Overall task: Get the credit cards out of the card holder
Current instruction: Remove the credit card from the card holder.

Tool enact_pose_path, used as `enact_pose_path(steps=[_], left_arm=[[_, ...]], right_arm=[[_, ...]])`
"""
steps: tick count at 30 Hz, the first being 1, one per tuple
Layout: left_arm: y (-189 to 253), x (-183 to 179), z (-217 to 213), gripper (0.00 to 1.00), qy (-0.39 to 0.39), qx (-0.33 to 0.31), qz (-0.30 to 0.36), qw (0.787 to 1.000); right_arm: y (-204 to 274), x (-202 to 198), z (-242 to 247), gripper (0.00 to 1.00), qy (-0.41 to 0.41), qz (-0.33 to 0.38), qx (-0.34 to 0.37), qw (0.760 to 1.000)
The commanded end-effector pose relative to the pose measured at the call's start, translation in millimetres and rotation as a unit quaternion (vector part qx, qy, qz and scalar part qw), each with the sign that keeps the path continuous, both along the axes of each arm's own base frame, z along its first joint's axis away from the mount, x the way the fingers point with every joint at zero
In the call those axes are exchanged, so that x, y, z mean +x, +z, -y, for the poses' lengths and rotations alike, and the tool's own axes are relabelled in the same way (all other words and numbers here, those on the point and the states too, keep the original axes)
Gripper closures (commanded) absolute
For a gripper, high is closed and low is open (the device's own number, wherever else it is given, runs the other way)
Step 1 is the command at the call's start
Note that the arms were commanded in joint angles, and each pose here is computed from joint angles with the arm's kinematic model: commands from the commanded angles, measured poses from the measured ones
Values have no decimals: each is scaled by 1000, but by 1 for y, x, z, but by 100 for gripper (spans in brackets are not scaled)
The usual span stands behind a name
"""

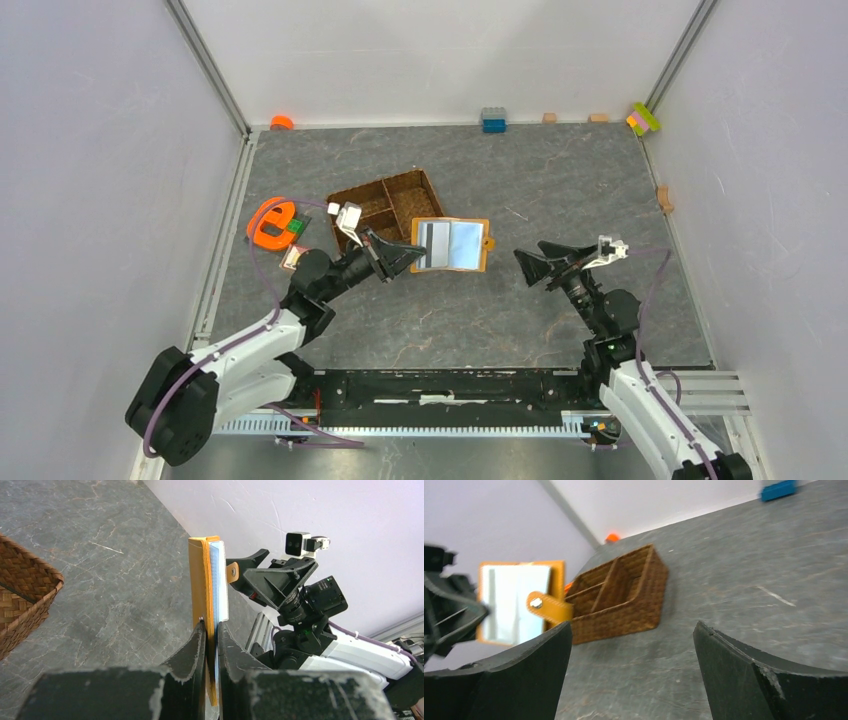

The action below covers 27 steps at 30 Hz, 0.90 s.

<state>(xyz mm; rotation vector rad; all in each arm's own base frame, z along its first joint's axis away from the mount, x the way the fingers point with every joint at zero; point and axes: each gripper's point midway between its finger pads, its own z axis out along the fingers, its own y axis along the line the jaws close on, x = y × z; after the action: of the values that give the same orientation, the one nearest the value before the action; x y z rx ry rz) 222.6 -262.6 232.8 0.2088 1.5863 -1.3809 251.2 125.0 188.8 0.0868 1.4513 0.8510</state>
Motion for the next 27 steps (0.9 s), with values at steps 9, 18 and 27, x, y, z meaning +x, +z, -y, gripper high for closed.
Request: enact_pose_path(steps=[9, 18, 27], left_arm=[[8, 3, 33, 98, -91, 22, -24, 995], [3, -9, 55, 98, -142, 39, -25, 989], [6, -15, 60, 98, -154, 41, -17, 987]], right_arm=[[68, -66, -45, 24, 193, 176, 31, 965], [78, -89, -51, 34, 226, 219, 46, 948], [58, -77, -68, 39, 253, 148, 48, 955]])
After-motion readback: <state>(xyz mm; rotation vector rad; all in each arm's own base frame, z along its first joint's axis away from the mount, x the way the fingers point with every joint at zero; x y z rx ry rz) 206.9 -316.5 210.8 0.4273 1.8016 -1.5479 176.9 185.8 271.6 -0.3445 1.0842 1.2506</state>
